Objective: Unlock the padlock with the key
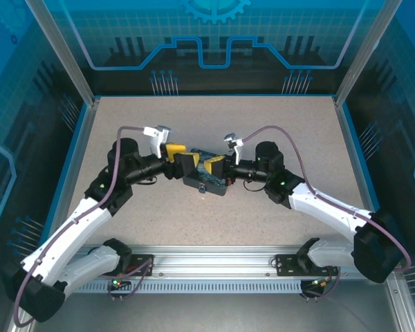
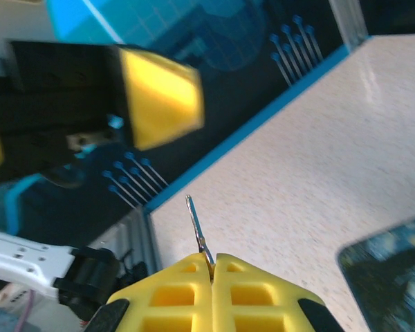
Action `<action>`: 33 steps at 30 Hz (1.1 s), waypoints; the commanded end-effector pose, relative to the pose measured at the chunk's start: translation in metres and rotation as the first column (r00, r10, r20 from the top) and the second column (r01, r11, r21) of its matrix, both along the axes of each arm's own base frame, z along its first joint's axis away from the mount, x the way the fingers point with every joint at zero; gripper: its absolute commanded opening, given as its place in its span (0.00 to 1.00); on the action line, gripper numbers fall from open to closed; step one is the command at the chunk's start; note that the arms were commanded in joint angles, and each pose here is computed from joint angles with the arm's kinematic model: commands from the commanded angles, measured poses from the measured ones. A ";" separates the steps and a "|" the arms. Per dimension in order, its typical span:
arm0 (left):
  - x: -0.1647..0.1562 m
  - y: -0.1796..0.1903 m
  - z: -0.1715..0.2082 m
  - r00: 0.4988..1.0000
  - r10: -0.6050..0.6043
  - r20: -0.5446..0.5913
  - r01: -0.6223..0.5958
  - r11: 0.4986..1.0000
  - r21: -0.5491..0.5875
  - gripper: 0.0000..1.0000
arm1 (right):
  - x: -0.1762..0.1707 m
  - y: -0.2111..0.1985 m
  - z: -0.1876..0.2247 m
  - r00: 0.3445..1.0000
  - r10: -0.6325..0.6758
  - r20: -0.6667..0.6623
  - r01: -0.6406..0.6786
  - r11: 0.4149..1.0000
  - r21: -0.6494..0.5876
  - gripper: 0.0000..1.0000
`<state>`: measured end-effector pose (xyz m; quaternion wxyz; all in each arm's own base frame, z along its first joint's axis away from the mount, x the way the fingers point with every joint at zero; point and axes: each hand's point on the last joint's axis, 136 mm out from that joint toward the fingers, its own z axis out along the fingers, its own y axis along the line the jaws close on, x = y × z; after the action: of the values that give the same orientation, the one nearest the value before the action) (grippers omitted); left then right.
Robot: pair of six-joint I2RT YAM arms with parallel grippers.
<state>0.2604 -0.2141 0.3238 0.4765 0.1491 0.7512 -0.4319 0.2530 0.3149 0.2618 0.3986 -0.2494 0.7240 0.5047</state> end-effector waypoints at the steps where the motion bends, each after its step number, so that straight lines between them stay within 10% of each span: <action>1: -0.006 0.018 -0.032 0.995 0.089 -0.043 -0.085 0.994 0.073 0.89 | 0.010 -0.020 -0.049 0.990 -0.114 -0.083 0.099 0.982 -0.163 0.00; 15: -0.019 0.037 -0.181 0.964 0.200 -0.176 -0.144 0.947 0.288 0.82 | 0.060 -0.030 -0.118 0.912 -0.307 -0.271 0.254 0.943 -0.216 0.01; 33: -0.002 -0.014 -0.255 0.976 0.211 -0.050 -0.138 0.784 0.606 0.81 | 0.094 -0.037 -0.165 0.758 -0.418 -0.501 0.329 0.908 -0.259 0.01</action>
<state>0.2347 -0.2174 0.0493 0.3425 0.2025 0.9036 -0.1586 0.3387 0.2806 0.0991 0.2617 -0.0023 0.8717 0.4143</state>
